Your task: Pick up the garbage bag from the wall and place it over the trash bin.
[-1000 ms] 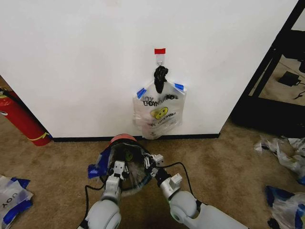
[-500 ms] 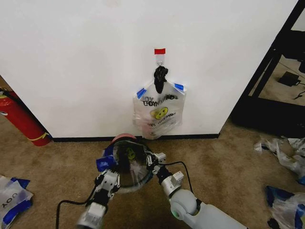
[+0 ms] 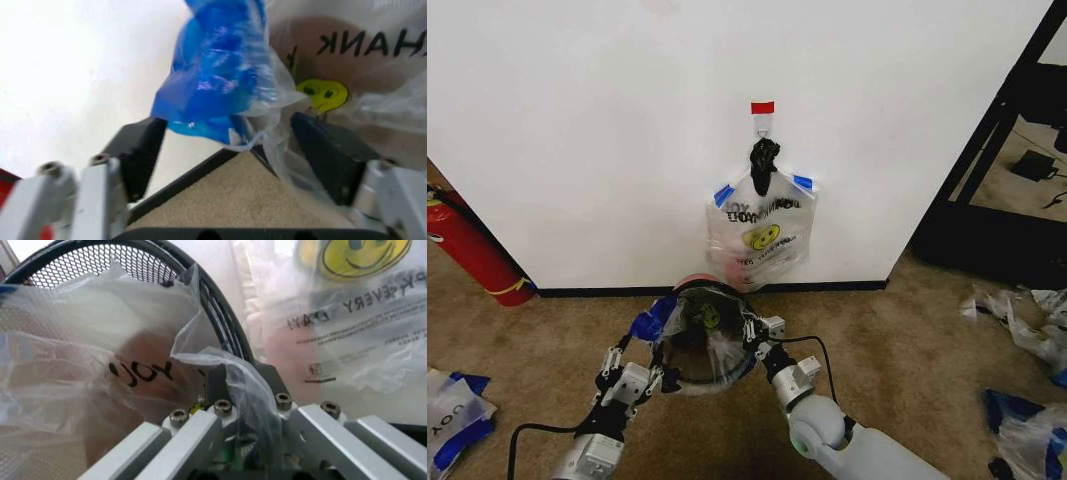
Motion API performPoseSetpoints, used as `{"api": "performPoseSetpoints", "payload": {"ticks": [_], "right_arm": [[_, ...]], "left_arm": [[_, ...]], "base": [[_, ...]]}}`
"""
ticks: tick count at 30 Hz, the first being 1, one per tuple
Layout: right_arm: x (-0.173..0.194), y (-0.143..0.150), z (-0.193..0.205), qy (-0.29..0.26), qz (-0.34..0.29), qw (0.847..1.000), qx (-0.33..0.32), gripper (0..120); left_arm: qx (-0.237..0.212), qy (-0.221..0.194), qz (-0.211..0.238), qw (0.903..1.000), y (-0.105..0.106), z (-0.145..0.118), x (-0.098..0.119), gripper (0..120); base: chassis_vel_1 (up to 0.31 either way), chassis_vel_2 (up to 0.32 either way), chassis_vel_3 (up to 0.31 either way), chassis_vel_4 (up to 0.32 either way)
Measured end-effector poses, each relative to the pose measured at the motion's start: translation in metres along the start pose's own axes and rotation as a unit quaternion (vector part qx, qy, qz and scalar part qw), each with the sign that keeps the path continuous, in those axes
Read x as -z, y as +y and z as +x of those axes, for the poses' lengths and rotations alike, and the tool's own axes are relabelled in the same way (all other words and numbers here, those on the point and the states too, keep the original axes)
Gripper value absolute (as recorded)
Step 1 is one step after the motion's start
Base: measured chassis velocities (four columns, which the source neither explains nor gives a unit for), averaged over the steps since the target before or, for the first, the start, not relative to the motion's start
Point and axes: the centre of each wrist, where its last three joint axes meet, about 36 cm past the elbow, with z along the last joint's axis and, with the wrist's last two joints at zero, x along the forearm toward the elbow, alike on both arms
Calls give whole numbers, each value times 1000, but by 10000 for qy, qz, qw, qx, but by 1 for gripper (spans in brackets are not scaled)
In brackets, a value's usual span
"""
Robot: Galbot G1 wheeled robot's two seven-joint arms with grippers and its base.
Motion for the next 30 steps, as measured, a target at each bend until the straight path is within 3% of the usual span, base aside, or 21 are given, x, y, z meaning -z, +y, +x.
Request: {"api": "performPoseSetpoints", "payload": {"ticks": [3,9,23,28,30], "right_arm": [[1,-2,1,-4,23,10000,5,0],[1,-5,-1,0,70,10000,-7,0],[-2,-4,-3,42,66,9999,75,0],[0,-2,-2,42,55,9999,144,0],[1,-2,-1,50,65,9999,148,0]], "left_arm": [[70,8,-53,10000,2,-5,-5,91],[140,-10,-102,9998,7,-8,-6,100],[12,-94,11,10000,3,-16,-11,98],[-67,-312,12,9995,3,-21,-21,97],[-68,-470,73,9988,3,-21,-21,91]], "base": [[0,0,0,0],[0,0,0,0],[0,0,0,0],[0,0,0,0],[0,0,0,0]]}}
